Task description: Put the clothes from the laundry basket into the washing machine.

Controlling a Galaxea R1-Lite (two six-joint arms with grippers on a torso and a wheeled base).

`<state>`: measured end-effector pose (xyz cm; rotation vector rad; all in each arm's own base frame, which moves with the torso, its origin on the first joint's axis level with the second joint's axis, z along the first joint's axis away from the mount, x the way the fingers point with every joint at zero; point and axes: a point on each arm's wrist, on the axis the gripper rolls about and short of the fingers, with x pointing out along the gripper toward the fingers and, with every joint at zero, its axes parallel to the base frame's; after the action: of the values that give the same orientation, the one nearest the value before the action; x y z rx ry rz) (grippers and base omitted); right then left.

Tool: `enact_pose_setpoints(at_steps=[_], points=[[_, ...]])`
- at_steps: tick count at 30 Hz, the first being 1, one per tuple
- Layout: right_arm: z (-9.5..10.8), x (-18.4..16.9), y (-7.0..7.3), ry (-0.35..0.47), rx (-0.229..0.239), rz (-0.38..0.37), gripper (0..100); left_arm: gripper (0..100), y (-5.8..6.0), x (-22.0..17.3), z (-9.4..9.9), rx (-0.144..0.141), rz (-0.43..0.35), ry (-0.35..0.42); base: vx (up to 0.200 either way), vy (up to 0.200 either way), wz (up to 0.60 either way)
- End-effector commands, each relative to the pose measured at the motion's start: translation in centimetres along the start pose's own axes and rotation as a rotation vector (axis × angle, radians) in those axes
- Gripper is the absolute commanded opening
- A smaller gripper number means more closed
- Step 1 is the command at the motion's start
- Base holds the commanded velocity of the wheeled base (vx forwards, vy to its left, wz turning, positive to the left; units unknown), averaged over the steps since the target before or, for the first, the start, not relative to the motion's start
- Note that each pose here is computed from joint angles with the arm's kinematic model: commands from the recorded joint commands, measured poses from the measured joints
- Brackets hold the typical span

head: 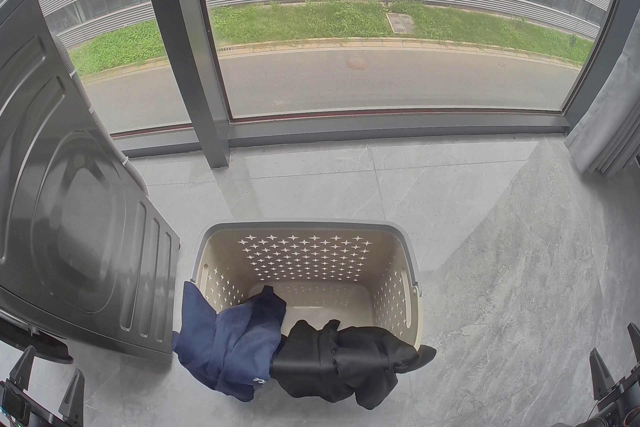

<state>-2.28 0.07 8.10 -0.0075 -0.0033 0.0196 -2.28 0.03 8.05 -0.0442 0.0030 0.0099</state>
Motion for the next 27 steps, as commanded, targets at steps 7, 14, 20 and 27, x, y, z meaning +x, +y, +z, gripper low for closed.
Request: enact_pose_setpoints(at_steps=[7,14,20,27], points=[[-0.51,0.02,0.0,0.003,0.0,0.0,100,100,0.02,0.06,-0.42,0.0,0.001,0.007,0.0,0.0,0.0],[-0.51,0.04,0.0,0.005,0.0,0.0,100,100,0.02,0.06,-0.42,0.0,0.001,0.007,0.086,0.0,0.0],[-0.51,0.02,0.0,0.003,0.0,0.0,100,100,0.02,0.06,-0.42,0.0,0.001,0.007,0.1,0.0,0.0],[-0.51,0.04,0.0,0.005,0.0,0.0,100,100,0.02,0.06,-0.42,0.0,0.001,0.007,0.029,0.0,0.0]])
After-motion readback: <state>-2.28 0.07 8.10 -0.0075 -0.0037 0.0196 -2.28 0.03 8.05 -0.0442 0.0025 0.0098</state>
